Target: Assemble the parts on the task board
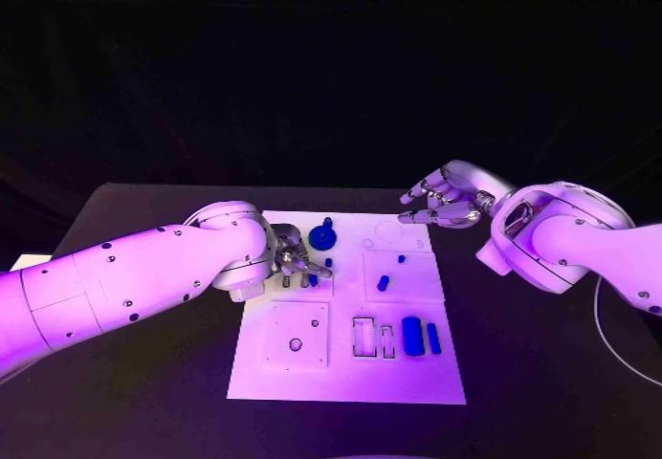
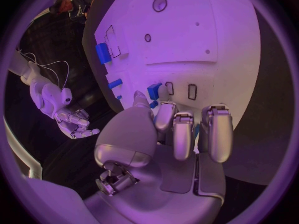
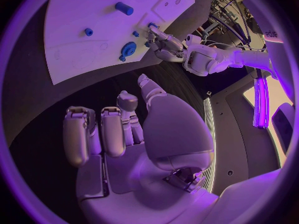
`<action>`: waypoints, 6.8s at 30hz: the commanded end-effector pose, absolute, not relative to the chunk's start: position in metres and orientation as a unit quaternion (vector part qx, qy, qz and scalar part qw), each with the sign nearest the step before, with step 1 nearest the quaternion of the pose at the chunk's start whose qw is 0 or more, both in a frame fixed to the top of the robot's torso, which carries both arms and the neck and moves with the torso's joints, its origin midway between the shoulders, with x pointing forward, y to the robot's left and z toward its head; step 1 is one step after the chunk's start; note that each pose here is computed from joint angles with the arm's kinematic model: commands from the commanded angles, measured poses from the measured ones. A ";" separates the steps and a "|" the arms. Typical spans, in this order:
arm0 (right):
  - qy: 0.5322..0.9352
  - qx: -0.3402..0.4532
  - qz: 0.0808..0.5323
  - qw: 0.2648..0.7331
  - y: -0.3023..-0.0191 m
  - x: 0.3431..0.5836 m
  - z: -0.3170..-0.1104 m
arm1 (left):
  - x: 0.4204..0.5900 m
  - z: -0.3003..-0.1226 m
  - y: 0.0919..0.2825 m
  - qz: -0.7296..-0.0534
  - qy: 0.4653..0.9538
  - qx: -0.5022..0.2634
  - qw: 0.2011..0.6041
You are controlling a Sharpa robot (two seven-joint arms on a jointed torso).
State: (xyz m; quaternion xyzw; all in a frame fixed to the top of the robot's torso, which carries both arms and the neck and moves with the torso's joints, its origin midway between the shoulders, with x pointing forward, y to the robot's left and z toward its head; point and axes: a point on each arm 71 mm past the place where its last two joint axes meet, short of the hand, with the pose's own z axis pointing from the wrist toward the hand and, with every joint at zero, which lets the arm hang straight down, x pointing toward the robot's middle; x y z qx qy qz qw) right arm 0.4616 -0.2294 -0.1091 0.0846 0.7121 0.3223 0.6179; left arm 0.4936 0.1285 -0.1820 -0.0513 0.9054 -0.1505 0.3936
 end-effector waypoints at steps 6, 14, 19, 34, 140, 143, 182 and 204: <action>0.720 0.076 0.318 0.612 -0.228 0.462 -0.111 | 0.493 -0.182 0.127 -0.146 0.908 -0.044 0.391; 0.723 0.074 0.317 0.609 -0.227 0.462 -0.112 | 0.493 -0.181 0.128 -0.149 0.905 -0.047 0.395; 0.726 0.073 0.316 0.606 -0.227 0.463 -0.112 | 0.493 -0.181 0.129 -0.154 0.904 -0.052 0.395; 0.732 0.070 0.312 0.602 -0.226 0.464 -0.114 | 0.491 -0.177 0.143 -0.174 0.894 -0.088 0.404; 0.736 0.061 0.320 0.593 -0.219 0.460 -0.115 | 0.491 -0.190 0.134 -0.073 0.923 0.013 0.377; 0.736 0.060 0.320 0.593 -0.219 0.460 -0.115 | 0.491 -0.191 0.134 -0.072 0.924 0.013 0.376; 0.737 0.061 0.319 0.593 -0.220 0.461 -0.116 | 0.496 -0.183 0.149 -0.073 0.915 -0.008 0.396; 0.739 0.066 0.315 0.592 -0.222 0.464 -0.118 | 0.534 -0.100 0.180 -0.064 0.904 -0.031 0.422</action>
